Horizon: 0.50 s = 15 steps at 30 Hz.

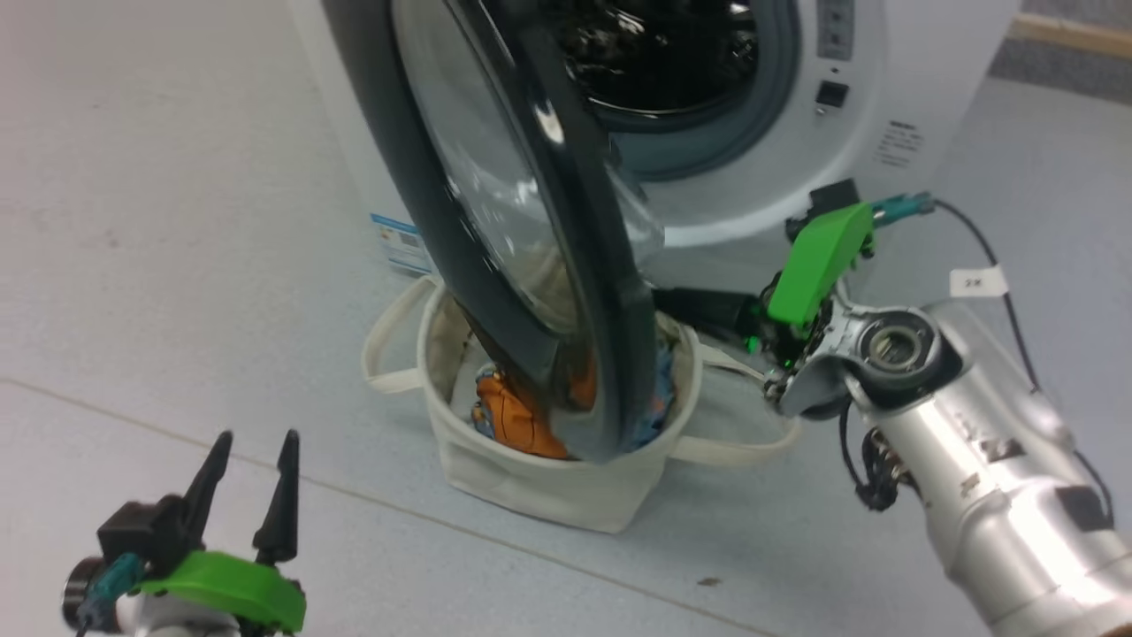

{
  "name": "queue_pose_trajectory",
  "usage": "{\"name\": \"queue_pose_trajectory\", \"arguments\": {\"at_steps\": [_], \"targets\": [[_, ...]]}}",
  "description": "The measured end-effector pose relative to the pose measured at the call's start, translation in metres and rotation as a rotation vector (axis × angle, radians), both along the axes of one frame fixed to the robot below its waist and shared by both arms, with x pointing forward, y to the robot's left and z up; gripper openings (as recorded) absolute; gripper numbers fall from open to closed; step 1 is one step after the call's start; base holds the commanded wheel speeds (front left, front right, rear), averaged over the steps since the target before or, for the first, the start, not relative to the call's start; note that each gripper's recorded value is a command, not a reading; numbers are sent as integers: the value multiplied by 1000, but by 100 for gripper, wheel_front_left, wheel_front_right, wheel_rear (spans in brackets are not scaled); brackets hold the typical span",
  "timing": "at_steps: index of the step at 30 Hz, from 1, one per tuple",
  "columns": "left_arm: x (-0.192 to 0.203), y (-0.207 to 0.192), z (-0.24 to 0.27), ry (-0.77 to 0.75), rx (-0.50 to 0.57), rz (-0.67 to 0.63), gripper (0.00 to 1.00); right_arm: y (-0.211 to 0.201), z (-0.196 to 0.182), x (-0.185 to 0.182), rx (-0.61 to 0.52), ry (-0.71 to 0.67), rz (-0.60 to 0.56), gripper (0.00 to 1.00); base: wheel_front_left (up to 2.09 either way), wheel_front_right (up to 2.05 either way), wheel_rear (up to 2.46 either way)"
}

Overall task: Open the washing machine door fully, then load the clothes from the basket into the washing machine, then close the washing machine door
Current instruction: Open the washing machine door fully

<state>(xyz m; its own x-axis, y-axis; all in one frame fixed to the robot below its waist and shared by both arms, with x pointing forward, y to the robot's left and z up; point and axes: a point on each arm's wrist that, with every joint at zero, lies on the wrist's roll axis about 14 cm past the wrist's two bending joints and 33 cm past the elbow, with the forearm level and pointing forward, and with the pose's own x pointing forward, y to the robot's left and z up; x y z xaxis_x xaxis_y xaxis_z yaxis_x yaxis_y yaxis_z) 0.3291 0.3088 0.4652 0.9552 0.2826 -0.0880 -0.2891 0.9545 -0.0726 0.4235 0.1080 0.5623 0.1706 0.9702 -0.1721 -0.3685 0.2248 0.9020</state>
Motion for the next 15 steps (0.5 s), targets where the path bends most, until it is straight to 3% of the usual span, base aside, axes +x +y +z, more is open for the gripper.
{"name": "queue_pose_trajectory", "arguments": {"at_steps": [7,15], "targets": [[-49,38,0,-1,-5,139,100,46,1,-48,17,-2,131,0,0,0,0],[-103,79,7,-25,1,305,100,90,10,-78,52,-9,227,0,0,0,0]]}}
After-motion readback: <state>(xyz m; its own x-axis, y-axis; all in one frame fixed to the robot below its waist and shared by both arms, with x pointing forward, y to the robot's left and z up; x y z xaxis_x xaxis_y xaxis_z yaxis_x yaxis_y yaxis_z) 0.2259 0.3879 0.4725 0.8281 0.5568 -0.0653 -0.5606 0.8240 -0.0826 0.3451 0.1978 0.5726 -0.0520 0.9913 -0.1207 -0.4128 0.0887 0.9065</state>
